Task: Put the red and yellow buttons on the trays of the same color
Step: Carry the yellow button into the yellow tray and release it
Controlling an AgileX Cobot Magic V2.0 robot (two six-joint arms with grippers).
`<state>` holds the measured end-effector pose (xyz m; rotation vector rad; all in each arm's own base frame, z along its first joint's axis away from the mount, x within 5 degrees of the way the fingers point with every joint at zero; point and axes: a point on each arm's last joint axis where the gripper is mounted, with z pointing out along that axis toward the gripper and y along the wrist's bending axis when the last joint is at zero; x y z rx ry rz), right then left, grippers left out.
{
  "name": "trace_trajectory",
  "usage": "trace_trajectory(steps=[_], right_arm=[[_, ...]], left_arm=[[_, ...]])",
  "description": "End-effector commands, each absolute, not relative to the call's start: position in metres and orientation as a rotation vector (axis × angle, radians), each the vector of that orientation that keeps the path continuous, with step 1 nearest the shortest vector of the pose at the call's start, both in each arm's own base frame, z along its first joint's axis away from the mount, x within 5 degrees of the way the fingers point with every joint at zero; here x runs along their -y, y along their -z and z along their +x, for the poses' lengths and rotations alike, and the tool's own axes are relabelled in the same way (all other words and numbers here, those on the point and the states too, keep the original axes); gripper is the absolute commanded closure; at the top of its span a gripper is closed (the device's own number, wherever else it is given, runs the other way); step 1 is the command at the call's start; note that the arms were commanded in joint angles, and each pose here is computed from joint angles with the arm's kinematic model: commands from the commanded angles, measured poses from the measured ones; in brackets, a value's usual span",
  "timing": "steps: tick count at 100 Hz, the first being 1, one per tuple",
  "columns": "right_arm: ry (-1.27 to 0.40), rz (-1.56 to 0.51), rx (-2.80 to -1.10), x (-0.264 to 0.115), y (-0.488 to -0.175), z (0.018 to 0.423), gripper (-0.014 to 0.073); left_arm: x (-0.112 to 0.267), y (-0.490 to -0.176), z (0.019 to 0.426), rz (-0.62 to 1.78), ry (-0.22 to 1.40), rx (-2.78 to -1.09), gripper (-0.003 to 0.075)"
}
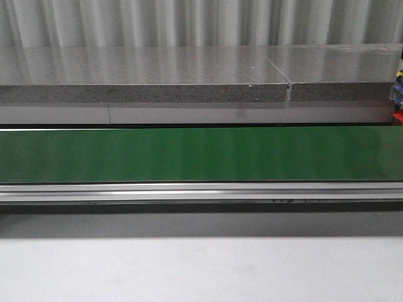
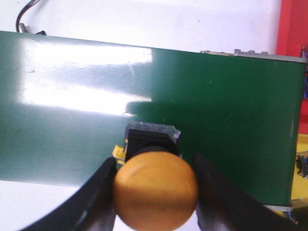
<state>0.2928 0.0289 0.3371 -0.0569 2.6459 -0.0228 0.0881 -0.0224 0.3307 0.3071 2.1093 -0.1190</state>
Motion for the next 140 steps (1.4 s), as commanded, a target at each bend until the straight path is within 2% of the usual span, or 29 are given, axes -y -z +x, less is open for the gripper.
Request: trace_trajectory(steps=[1, 16, 47, 83, 117, 140], right_arm=[[0.016, -0.018, -2.534, -0.024, -0.368, 0.276, 0.0412], [0.041, 0.060, -2.496, -0.019, -0.380, 0.262, 0.0412], [0.298, 0.262, -2.473, 0.009, -0.390, 0.237, 0.0412], [0.385, 0.671, -2.430, 0.078, -0.386, 0.224, 0.0412], [0.428, 1.116, -2.321, 0.134, -0.350, 0.200, 0.0412], [0.406, 1.139, -2.294, 0.140, -0.319, 0.200, 0.0412]], left_arm=[[0.024, -0.344, 0.091, 0.287, 0.150, -2.019, 0.0741], [0.024, -0.344, 0.091, 0.287, 0.150, -2.019, 0.0741], [0.024, -0.344, 0.091, 0.287, 0.150, -2.019, 0.0741], [0.024, -0.344, 0.091, 0.287, 0.150, -2.019, 0.0741], [0.024, -0.344, 0.091, 0.287, 0.150, -2.019, 0.0741], [0.024, -0.344, 0.091, 0.287, 0.150, -2.019, 0.0741]])
